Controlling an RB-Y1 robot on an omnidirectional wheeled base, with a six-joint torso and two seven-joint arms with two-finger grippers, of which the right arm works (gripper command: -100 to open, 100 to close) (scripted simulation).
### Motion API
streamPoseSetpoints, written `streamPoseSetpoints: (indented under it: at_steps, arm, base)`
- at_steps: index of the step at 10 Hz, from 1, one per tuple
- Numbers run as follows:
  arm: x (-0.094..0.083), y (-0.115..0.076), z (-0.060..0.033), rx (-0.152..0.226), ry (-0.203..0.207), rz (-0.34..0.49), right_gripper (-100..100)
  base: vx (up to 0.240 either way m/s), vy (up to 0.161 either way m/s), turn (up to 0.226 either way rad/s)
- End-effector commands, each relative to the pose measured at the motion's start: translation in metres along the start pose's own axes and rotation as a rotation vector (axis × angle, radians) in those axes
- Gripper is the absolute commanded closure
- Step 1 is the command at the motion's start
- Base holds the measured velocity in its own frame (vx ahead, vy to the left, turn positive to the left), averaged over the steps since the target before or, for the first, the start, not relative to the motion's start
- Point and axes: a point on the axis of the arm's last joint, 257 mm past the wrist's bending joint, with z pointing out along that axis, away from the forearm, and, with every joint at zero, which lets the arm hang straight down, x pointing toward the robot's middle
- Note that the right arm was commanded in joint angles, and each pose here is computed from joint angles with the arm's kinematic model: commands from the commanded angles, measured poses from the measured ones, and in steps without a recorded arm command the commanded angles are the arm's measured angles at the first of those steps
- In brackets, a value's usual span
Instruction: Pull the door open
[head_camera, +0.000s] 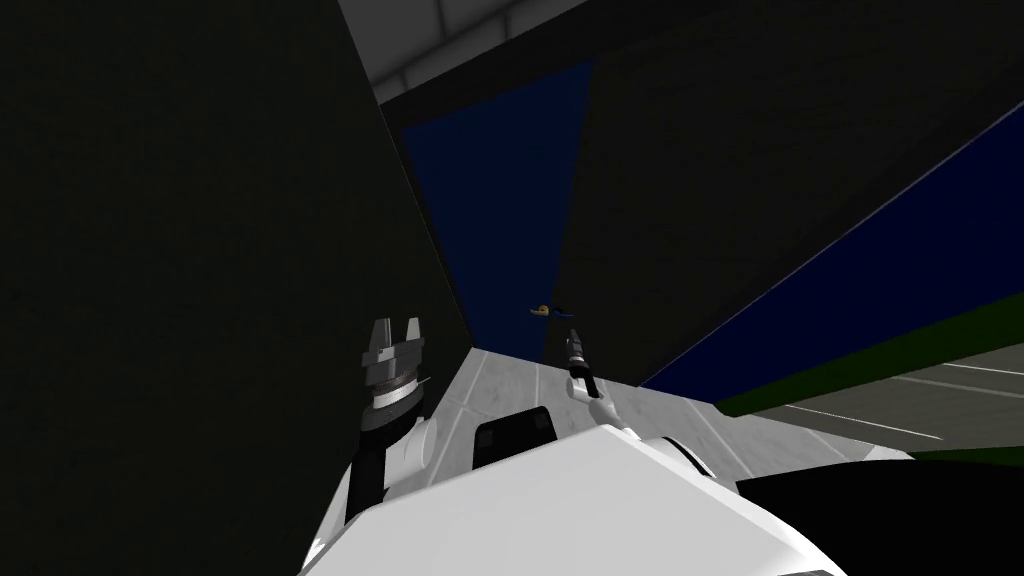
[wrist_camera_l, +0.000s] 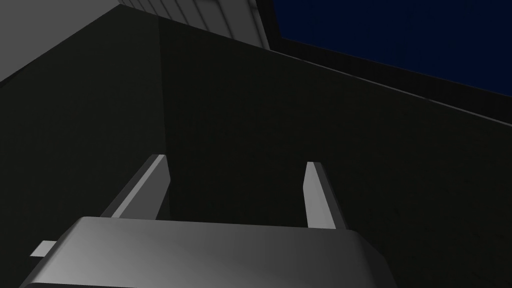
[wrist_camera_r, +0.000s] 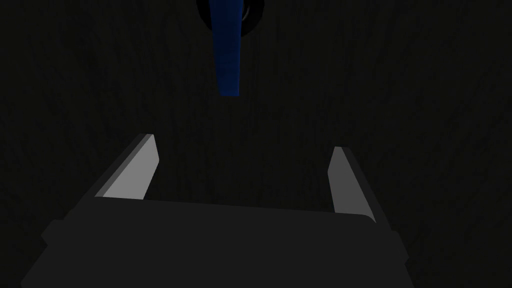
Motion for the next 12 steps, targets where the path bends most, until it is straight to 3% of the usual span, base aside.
streamPoseSetpoints:
  at_steps: [1, 5, 6, 8, 10, 12]
  arm:
    - [-0.002, -0.006, -0.0013, 0.014, -0.009, -0.003, -100]
    - [-0.008, -0.016, -0.0036, 0.038, -0.025, -0.006, -100]
    - [-0.038, -0.025, -0.0127, 0.058, -0.059, -0.020, -100]
    - [-0.039, -0.025, -0.0130, 0.060, -0.059, -0.021, -100]
    - [-0.088, -0.034, -0.0276, 0.083, -0.111, -0.041, -100]
    - [-0.089, -0.037, -0.0298, 0.092, -0.113, -0.044, -100]
  base:
    - [0.088, -0.032, 0.065]
    - [0.070, -0.024, 0.048]
    - [-0.015, 0.003, -0.087]
    - [-0.026, 0.008, -0.018]
    - [-0.012, 0.024, -0.047]
    - [0.001, 0.010, -0.015]
